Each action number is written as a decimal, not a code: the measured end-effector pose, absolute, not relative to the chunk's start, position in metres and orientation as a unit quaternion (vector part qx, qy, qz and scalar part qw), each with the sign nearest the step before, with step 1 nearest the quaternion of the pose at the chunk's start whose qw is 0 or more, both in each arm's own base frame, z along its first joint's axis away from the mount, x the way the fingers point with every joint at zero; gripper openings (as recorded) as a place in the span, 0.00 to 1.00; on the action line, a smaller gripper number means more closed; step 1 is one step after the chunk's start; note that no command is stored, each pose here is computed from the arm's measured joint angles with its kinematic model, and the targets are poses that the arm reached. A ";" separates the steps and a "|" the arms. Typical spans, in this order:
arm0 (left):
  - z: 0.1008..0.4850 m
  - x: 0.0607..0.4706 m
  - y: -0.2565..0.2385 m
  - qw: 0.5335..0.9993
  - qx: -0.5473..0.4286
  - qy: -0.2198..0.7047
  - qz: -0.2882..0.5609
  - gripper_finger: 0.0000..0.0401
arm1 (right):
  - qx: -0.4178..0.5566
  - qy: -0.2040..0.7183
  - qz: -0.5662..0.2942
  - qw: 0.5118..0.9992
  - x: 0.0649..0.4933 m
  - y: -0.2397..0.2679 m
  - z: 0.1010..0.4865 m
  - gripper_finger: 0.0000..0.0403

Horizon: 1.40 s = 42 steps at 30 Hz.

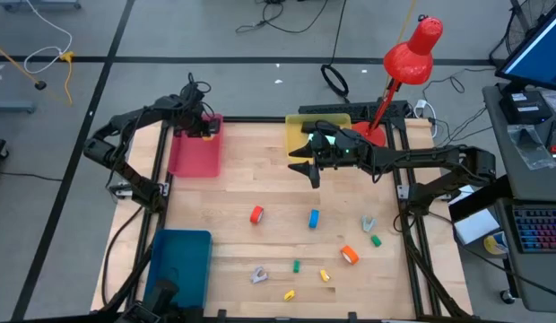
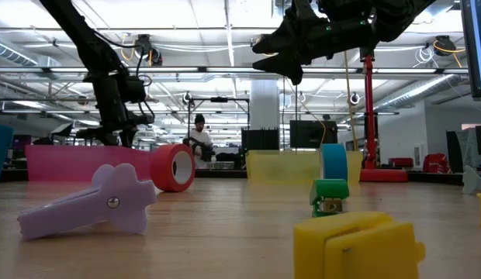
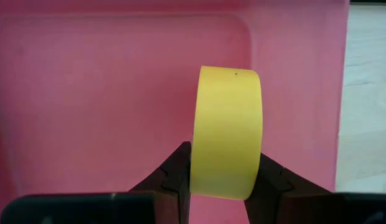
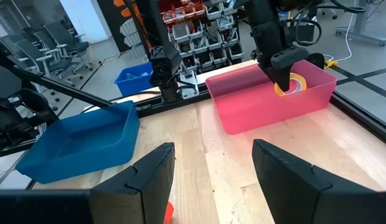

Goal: Pick and place Stapler, Stapler remover, tape
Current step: Put the yellow tape into the pink bin

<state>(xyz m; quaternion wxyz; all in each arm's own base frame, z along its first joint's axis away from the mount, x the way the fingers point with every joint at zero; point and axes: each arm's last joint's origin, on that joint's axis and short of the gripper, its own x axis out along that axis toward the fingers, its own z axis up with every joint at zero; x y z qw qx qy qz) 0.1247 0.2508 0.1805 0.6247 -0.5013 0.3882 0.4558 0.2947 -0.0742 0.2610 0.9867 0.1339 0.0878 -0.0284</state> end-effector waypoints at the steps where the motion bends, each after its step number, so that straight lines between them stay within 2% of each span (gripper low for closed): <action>1: 0.180 0.125 0.251 0.624 -0.500 0.389 0.457 0.25 | 0.134 0.088 -0.028 0.987 0.295 -0.074 0.261 0.52; 11: 0.180 0.127 0.250 0.625 -0.487 0.398 0.463 0.25 | 0.134 0.088 -0.028 0.987 0.295 -0.074 0.261 0.52; 17: 0.175 0.133 0.248 0.621 -0.470 0.416 0.470 0.33 | 0.143 0.087 -0.029 0.985 0.295 -0.074 0.261 0.52; 26: 0.175 0.131 0.250 0.617 -0.454 0.415 0.490 0.32 | 0.147 0.087 -0.029 0.985 0.295 -0.074 0.261 0.52; 42: 0.175 0.129 0.251 0.605 -0.421 0.431 0.521 0.51 | 0.146 0.086 -0.041 0.985 0.295 -0.075 0.261 0.52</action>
